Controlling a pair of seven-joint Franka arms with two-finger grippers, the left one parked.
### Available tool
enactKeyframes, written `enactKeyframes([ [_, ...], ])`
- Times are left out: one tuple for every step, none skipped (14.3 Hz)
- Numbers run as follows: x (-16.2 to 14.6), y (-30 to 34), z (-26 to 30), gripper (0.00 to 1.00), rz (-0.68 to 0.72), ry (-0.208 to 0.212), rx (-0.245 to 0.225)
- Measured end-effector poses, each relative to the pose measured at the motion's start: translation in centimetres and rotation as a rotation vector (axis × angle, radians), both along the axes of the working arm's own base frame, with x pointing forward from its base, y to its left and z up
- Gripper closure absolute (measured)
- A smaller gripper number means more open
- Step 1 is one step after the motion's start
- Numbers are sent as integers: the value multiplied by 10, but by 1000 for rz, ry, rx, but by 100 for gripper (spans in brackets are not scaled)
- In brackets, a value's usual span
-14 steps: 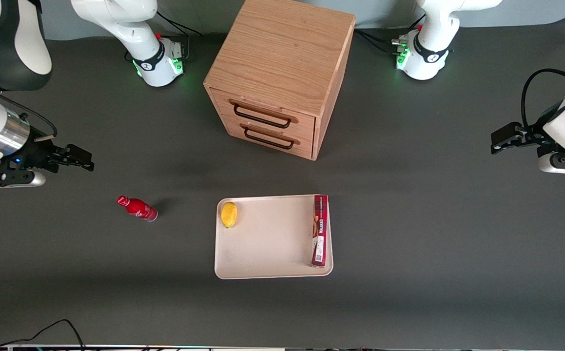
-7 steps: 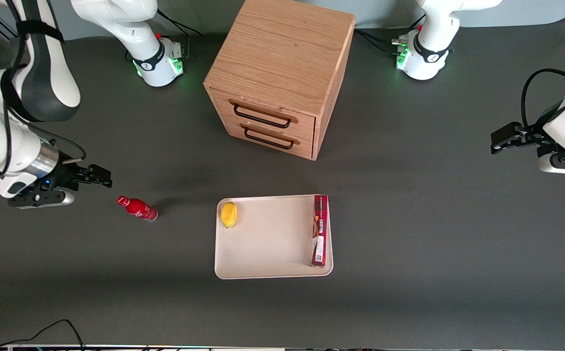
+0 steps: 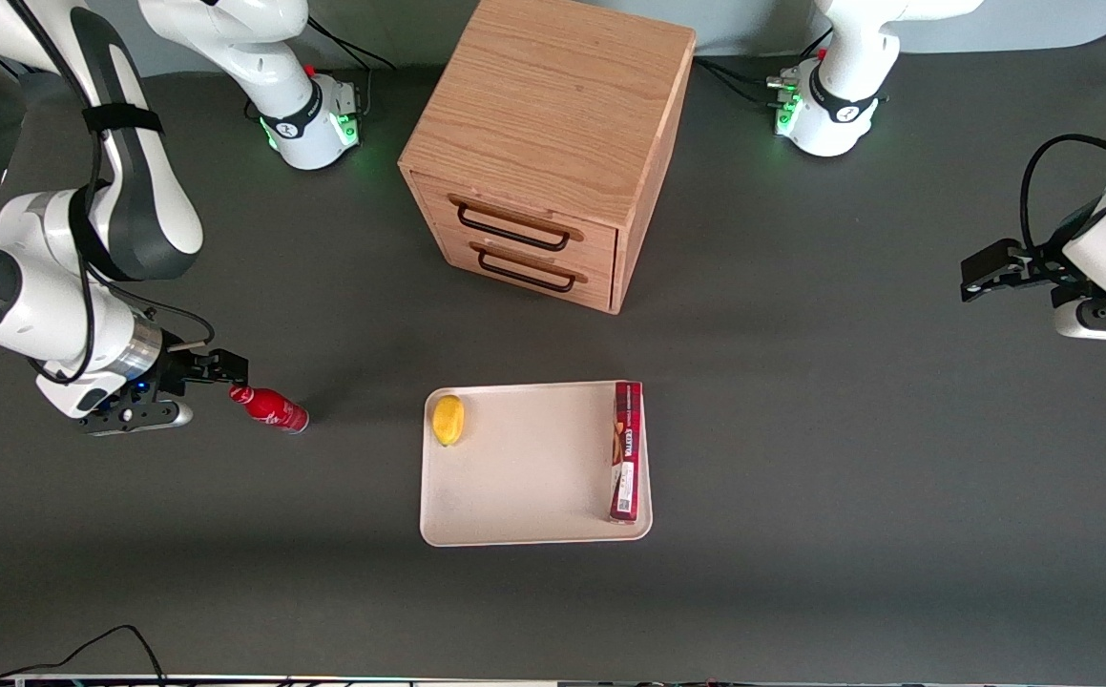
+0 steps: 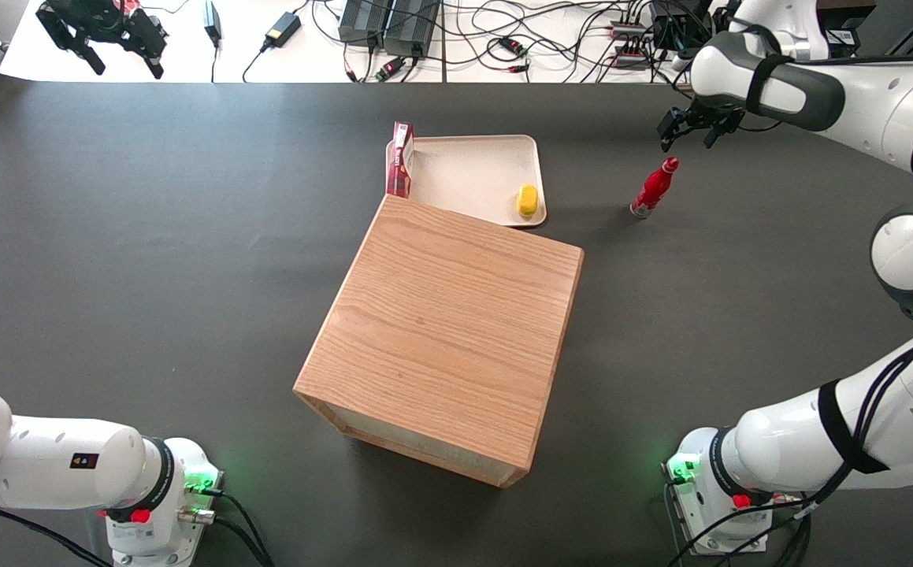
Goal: Place coke bottle on tray
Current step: 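Lower the open right gripper around the red Coca-Cola bottle, then close the right gripper on the red bottle's body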
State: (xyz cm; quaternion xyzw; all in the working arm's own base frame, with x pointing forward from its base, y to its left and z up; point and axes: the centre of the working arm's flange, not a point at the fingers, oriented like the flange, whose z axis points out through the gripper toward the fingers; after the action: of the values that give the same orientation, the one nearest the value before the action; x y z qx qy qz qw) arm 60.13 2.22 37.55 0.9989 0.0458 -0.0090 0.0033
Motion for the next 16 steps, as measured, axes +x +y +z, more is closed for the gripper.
enactKeyframes([
  [-1,0,-8,0,1,-2,0],
  [-2,0,-15,0,3,-3,0],
  [-2,1,-20,0,6,-5,-3],
  [-2,1,-24,0,9,-7,-5],
  [-2,2,-28,3,12,-6,-5],
  [-2,3,-30,3,14,-4,-5],
  [-3,3,-31,6,15,-3,-5],
  [-2,4,-32,6,16,-5,-5],
  [-2,4,-33,12,17,-11,-5],
  [-1,4,-34,22,17,-12,-4],
  [-1,5,-35,22,18,-13,-4],
  [-1,6,-36,27,21,-14,-5],
  [0,8,-37,33,25,-17,-5],
  [0,9,-39,33,27,-19,-5],
  [0,10,-40,41,29,-18,-5],
  [1,10,-41,51,29,-17,-5],
])
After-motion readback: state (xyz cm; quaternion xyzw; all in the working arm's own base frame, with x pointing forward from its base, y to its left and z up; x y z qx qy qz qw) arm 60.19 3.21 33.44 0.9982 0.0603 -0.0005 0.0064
